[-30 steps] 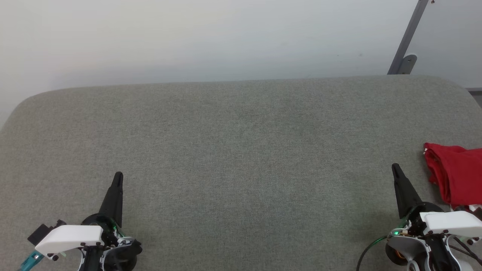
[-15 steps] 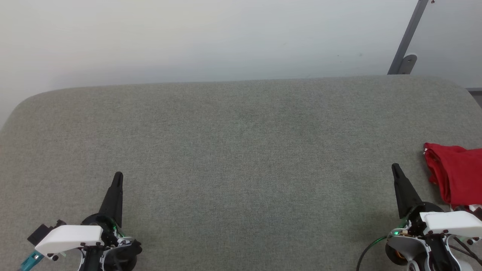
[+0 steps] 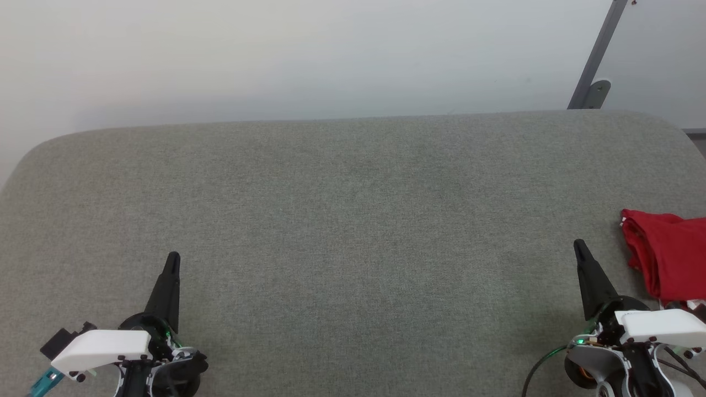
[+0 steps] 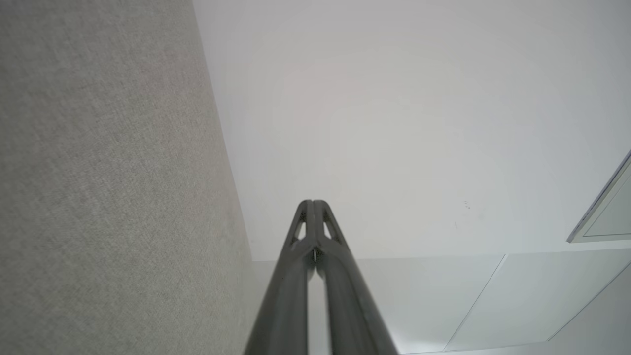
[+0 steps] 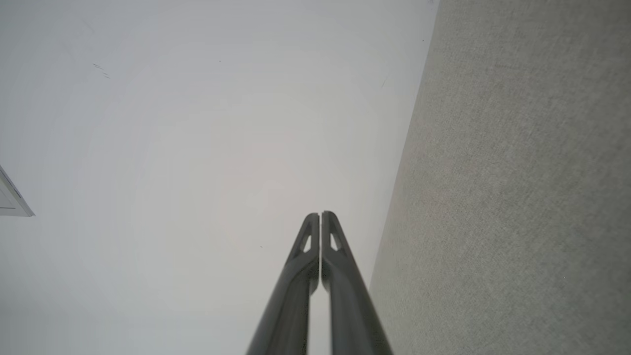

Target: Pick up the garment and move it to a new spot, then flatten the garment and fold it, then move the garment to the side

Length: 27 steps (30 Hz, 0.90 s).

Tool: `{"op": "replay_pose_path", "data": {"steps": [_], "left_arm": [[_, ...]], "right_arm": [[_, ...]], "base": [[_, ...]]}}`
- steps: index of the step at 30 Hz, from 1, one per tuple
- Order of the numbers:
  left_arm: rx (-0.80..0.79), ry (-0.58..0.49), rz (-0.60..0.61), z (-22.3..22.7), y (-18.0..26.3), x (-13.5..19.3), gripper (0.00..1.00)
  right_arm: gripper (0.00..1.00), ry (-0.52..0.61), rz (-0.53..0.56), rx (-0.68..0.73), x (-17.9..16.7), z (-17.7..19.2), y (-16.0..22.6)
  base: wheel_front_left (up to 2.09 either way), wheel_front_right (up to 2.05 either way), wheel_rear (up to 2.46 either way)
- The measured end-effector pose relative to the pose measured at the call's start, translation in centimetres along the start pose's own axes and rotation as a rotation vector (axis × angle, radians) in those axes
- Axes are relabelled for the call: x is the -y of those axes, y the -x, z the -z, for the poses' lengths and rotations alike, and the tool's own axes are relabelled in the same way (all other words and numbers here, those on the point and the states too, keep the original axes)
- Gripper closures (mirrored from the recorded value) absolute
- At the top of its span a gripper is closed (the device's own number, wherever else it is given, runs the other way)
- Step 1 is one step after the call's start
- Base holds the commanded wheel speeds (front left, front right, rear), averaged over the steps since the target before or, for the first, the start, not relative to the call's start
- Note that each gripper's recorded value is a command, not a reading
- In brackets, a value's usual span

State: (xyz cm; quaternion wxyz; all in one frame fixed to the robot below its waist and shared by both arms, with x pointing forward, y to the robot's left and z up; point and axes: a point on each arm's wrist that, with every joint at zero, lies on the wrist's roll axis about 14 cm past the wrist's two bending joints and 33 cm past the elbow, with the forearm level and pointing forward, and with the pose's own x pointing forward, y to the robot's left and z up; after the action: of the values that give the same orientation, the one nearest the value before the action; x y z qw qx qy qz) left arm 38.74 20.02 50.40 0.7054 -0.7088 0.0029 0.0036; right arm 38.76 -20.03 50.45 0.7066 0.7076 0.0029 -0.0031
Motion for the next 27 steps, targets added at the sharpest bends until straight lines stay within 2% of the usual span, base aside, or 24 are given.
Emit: {"op": "replay_pose_path", "data": {"steps": [27], "left_arm": [[-0.002,0.001,0.0,0.03,0.0,0.0,1.0]], "right_arm": [[1.0,0.0,0.0,0.0,0.01,0.01,0.0]], "base": [[0.0,0.0,0.0]]}}
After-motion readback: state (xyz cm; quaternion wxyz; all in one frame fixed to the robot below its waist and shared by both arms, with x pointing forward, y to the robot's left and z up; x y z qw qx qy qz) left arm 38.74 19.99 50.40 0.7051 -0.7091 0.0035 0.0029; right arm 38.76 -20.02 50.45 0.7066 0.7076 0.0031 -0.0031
